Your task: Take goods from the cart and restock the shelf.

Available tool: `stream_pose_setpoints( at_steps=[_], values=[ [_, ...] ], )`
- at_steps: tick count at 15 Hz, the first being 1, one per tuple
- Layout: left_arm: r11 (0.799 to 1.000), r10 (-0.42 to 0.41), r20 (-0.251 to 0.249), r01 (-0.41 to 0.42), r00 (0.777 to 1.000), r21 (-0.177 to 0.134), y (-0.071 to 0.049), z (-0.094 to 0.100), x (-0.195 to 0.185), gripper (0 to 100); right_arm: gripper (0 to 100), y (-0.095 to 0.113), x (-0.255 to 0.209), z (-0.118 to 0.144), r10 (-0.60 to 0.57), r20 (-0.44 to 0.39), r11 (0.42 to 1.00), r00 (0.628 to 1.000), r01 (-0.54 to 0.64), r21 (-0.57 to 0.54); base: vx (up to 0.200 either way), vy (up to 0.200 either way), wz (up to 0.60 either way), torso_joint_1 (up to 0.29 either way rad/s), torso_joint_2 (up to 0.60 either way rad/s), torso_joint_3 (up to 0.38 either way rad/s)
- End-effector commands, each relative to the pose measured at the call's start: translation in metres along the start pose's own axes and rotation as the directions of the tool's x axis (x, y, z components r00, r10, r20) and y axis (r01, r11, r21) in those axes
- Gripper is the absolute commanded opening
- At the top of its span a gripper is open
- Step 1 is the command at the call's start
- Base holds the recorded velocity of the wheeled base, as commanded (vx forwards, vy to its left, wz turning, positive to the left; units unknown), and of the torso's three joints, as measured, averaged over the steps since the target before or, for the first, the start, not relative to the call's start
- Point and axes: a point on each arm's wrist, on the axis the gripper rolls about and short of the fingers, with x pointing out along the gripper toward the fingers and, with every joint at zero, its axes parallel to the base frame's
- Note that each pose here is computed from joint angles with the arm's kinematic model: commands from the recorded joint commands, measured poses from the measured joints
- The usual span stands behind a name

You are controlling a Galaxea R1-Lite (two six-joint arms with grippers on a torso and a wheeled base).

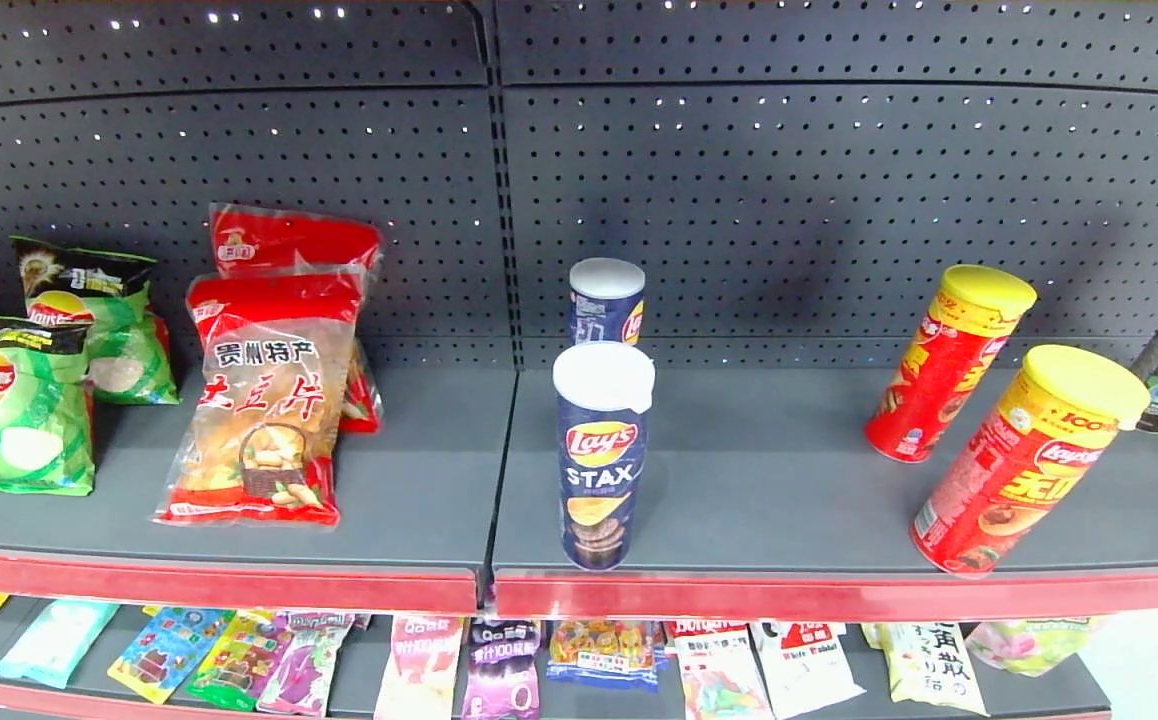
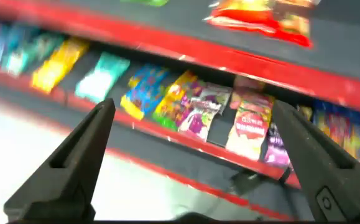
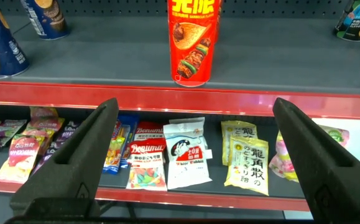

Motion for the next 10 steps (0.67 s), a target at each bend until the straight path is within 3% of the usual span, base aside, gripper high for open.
stream_pose_setpoints(
  at_steps=[1,2,3,4,5,6,7,8,10],
  values=[
    [0.969,-0.246,0.117,0.248,0.962,-0.007,-0.0018,-0.0349,0.0081,100,100,0.0,0.0001,0.0,0.001,-0.002,1.0,1.0,-0.001,0.0,0.0,0.0,0.0,0.0,0.0,0.0],
    [0.949,-0.313,0.133,0.316,0.94,0.0,-0.0035,-0.0344,0.0086,100,100,0.0,0.0,0.0002,0.001,0.002,1.0,1.0,-0.001,0.0,0.0,0.0,0.0,0.0,0.0,0.0],
    [0.903,-0.429,0.157,0.419,0.89,0.092,-0.0067,-0.0311,0.0075,100,100,0.0,0.0,0.0,0.001,0.0,1.0,1.0,-0.001,-0.002,0.0,0.0,0.0,0.0,0.0,0.0],
    [0.85,-0.514,0.143,0.48,0.846,0.217,-0.0093,-0.034,0.0097,100,100,0.0,0.0,0.0,0.001,0.0,1.0,1.0,-0.001,-0.002,0.0,0.0,0.0,0.0,0.0,0.0],
    [0.831,-0.528,0.14,0.475,0.838,0.289,-0.0104,-0.0379,0.0134,100,100,0.0,0.0001,0.0,0.001,-0.002,1.0,1.0,-0.001,-0.001,0.0,0.0,0.0,0.0,0.0,0.0],
    [0.84,-0.515,0.17,0.455,0.84,0.296,-0.0107,-0.037,0.0147,100,100,0.0,0.0,0.0,0.001,0.0,1.0,1.0,-0.001,-0.002,0.0,0.0,0.0,0.0,0.0,0.0],
    [0.894,-0.434,0.188,0.396,0.881,0.211,-0.0089,-0.0366,0.0156,100,100,0.0,0.0001,0.0,0.001,-0.002,1.0,1.0,-0.001,-0.001,0.0,0.0,0.0,0.0,0.0,0.0],
    [0.931,-0.363,0.204,0.343,0.909,0.129,-0.0073,-0.036,0.0162,100,100,0.0,0.0,0.0,0.001,0.0,1.0,1.0,-0.001,-0.002,0.0,0.0,0.0,0.0,0.0,0.0],
    [0.937,-0.347,0.207,0.327,0.915,0.126,-0.007,-0.0361,0.0165,100,100,0.0,0.0001,0.0002,0.001,0.0,1.0,1.0,-0.001,0.0,0.0,0.0,0.0,0.0,0.0,0.0]
  ],
)
